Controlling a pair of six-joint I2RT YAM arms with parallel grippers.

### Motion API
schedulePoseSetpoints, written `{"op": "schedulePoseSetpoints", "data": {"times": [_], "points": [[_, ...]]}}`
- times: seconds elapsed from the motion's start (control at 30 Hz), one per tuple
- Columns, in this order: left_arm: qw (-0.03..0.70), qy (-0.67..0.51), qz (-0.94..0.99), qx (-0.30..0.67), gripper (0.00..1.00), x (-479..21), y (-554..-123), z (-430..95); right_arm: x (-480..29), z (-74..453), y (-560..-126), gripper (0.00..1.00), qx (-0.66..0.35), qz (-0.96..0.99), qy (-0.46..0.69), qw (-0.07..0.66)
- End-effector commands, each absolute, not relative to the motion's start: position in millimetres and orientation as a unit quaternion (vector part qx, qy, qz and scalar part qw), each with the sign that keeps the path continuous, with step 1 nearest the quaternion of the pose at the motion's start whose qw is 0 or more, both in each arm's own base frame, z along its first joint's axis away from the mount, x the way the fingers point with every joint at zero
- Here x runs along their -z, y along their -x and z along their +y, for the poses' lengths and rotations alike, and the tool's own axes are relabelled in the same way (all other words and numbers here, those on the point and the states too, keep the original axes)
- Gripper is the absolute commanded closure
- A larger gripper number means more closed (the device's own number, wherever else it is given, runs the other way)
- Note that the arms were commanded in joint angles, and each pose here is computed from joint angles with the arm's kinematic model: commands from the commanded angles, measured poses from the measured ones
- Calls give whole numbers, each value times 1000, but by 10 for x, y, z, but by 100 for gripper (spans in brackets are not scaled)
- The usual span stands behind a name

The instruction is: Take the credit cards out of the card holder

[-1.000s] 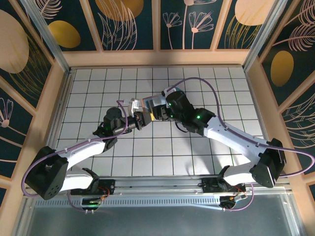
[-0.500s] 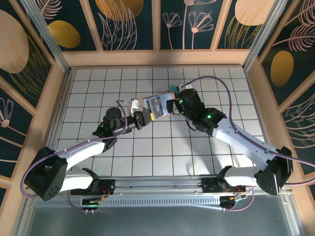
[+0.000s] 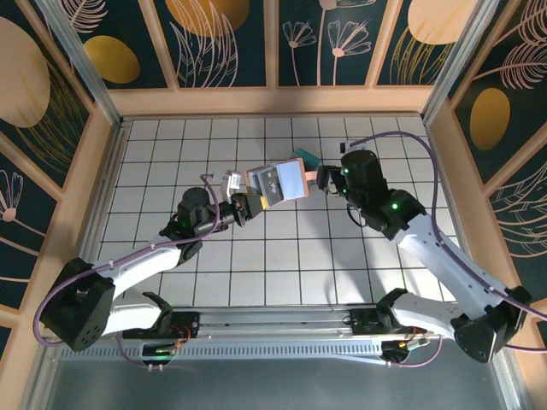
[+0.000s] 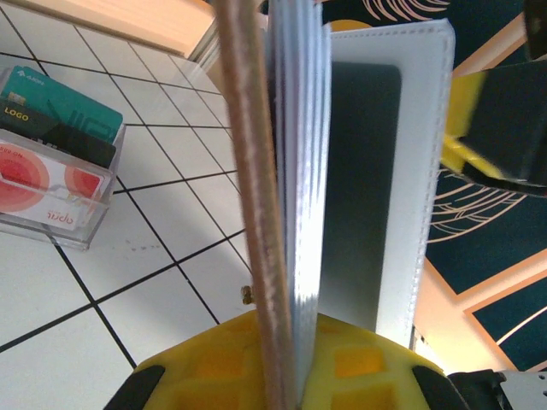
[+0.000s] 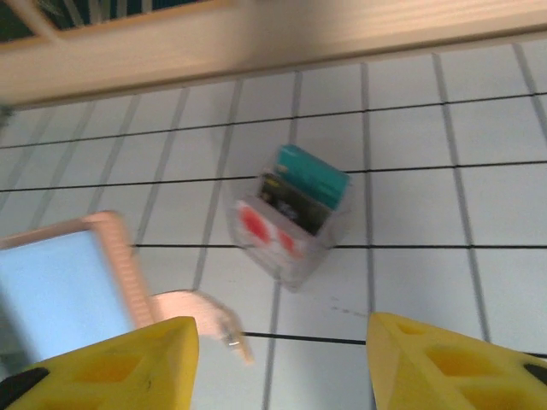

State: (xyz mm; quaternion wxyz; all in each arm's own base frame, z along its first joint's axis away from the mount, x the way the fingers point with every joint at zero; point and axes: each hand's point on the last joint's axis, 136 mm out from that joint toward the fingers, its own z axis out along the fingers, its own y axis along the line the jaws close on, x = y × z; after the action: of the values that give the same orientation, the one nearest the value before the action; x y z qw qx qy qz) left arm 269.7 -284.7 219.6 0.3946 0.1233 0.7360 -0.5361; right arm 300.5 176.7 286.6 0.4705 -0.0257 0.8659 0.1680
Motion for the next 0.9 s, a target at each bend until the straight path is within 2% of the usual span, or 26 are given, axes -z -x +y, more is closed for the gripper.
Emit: {"op": "schedulePoseSetpoints", "data": {"times": [0.0,0.13,0.3,0.87], "points": [[401,-134,729,538,100,-2210,-2678,-2863,-3171,2194,-2833,46,-287,833,78,467],[377,-119,752,527,100,-2017,-2691,-2856,-3083,2363,-2794,47,-304,836,96,446],[313,-110,767,550,100,-1675,-2568,-2920,-2857,2410,-2831,47,-298,850,91,425],[231,-80,799,549,100,-1014,-2475,-2961,-1661,2650,-2772,64,-310,903,60,290]]}}
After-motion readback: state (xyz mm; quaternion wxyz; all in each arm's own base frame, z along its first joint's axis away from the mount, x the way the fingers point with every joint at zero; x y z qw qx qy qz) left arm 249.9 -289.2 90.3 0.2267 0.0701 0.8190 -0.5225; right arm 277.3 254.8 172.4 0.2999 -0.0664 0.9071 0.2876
